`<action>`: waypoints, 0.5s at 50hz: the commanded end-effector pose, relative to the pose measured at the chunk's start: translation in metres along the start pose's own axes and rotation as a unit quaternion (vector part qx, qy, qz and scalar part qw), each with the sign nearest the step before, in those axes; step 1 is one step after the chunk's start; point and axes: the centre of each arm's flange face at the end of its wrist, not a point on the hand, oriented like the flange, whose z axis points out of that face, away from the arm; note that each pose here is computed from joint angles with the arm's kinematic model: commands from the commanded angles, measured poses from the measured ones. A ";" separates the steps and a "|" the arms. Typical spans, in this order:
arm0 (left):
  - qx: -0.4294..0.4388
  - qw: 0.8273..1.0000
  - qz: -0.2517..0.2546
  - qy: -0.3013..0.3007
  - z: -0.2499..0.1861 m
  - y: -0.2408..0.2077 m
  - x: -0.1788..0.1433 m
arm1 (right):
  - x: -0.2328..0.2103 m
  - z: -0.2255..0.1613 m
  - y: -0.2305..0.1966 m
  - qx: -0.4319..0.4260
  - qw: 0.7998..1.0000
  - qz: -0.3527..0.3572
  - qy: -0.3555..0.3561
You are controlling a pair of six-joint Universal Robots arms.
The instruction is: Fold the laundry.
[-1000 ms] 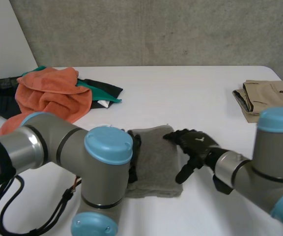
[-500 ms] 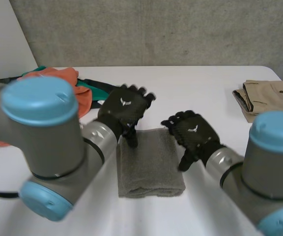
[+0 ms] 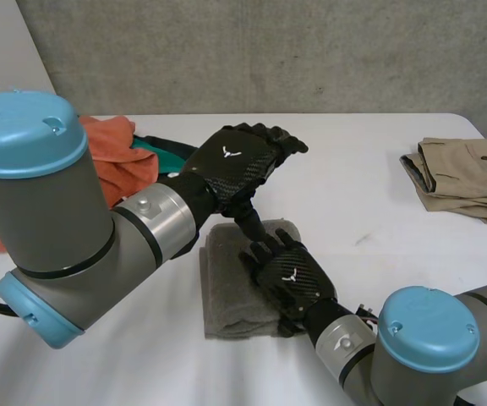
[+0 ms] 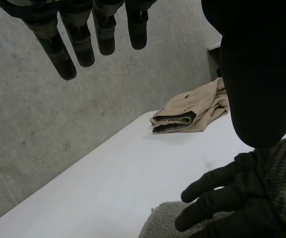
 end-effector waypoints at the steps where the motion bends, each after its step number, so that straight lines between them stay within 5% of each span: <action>1: -0.001 1.000 0.001 0.001 0.000 0.001 0.000 | -0.001 0.007 0.005 0.000 1.000 -0.004 -0.001; 25: -0.003 1.000 -0.003 0.002 0.000 0.002 0.001 | -0.003 -0.007 0.000 -0.025 1.000 -0.001 -0.019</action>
